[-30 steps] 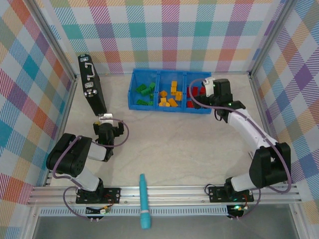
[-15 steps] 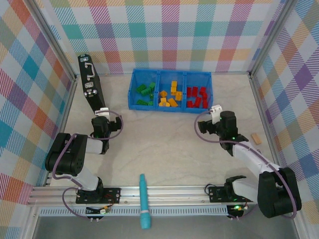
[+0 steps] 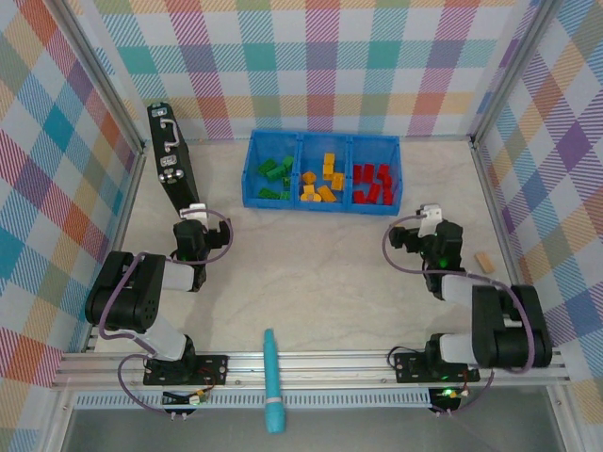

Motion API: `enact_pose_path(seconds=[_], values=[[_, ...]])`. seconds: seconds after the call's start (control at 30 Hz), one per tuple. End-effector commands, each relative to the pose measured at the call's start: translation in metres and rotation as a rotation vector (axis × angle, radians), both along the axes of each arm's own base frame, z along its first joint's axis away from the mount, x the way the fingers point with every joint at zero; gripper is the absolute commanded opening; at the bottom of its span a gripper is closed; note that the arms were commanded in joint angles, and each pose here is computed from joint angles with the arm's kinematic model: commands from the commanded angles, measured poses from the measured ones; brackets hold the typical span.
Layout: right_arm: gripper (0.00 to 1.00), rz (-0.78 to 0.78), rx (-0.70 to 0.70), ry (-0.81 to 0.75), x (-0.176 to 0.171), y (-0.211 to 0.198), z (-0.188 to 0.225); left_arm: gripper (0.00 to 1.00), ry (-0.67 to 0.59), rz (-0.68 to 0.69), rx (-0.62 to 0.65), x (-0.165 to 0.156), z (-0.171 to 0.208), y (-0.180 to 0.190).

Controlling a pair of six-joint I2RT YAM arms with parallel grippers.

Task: Sort the legos into containers by color
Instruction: Reset both arms

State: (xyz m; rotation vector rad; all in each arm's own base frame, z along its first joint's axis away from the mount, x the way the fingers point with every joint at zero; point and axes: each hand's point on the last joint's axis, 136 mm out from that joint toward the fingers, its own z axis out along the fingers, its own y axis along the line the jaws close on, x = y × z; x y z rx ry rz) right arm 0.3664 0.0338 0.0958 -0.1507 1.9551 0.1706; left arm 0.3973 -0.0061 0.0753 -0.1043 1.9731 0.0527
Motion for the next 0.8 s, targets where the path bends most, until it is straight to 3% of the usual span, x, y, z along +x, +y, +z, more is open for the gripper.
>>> enact_pose_path(seconds=[0.0, 0.13, 0.27, 0.77], values=[[0.99, 0.055, 0.045, -0.086, 0.014, 0.010, 0.009, 1.00, -0.017, -0.005, -0.021, 0.003, 0.006, -0.001], [0.99, 0.081, 0.058, -0.040, 0.024, 0.012, 0.001, 1.00, -0.018, -0.005, -0.022, 0.003, 0.007, -0.001], [0.99, -0.014, 0.063, 0.010, 0.029, -0.003, -0.005, 1.00, -0.016, -0.006, -0.022, 0.003, 0.006, -0.001], [0.99, -0.020, 0.063, 0.004, 0.030, -0.004, -0.004, 1.00, -0.019, -0.007, -0.022, 0.003, 0.007, -0.001]])
